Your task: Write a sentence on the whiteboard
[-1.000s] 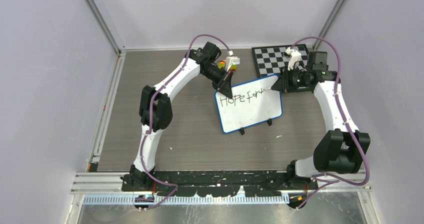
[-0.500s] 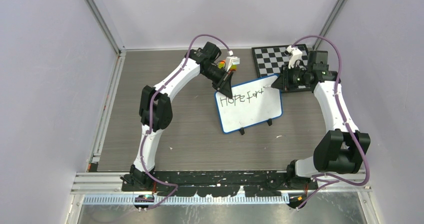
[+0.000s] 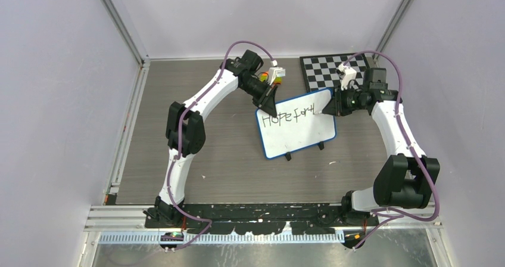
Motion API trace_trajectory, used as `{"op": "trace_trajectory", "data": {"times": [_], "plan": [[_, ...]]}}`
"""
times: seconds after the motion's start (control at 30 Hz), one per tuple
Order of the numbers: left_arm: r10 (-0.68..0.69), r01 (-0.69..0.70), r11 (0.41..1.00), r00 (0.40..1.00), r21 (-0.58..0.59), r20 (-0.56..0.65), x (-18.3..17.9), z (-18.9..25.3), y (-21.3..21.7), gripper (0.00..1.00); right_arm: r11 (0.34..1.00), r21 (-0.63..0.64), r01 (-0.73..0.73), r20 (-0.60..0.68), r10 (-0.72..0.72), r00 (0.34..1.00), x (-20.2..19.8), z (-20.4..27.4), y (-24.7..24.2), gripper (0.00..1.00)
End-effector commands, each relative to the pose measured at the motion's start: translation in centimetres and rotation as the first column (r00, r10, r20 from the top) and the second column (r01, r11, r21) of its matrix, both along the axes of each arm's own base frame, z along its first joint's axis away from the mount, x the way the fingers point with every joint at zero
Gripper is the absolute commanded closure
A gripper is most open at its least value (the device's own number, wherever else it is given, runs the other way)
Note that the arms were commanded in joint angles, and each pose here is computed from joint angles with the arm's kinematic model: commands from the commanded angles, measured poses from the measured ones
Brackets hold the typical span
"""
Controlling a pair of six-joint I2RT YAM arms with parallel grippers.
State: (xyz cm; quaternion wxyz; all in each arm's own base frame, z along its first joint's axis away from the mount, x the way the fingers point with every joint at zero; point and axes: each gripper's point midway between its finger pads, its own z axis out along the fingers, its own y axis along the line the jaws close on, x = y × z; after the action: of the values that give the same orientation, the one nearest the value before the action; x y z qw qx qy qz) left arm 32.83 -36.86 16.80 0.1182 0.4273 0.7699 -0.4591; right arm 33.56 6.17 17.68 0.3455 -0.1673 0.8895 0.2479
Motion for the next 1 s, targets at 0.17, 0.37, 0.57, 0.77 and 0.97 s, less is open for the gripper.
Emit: {"op": "trace_trajectory", "data": {"times": [0.17,0.37,0.57,0.77,0.97], "plan": [[-0.037,0.037,0.999,0.999,-0.008,-0.004,-0.9,-0.2,-1.0,1.00,1.000,-0.018,0.025,0.140,-0.022,0.990,2.7,4.0,-0.6,1.00],[-0.038,0.038,0.999,0.999,-0.006,-0.003,-0.9,-0.3,-1.0,1.00,0.999,-0.026,0.029,0.139,-0.025,0.990,3.0,3.9,-0.8,1.00],[-0.038,0.038,0.999,0.999,-0.009,-0.001,-0.9,-0.1,-1.0,1.00,0.998,-0.046,0.035,0.123,-0.029,0.992,2.2,2.8,-1.2,1.00],[-0.035,0.035,0.999,0.999,-0.007,-0.003,-0.8,-0.2,-1.0,1.00,0.998,-0.054,0.022,0.095,-0.017,0.995,1.1,1.8,-1.2,1.00],[-0.035,0.035,0.999,0.999,-0.009,-0.003,-0.8,-0.1,-1.0,1.00,0.998,-0.059,0.013,0.089,-0.008,0.996,0.6,1.5,-1.2,1.00]]}}
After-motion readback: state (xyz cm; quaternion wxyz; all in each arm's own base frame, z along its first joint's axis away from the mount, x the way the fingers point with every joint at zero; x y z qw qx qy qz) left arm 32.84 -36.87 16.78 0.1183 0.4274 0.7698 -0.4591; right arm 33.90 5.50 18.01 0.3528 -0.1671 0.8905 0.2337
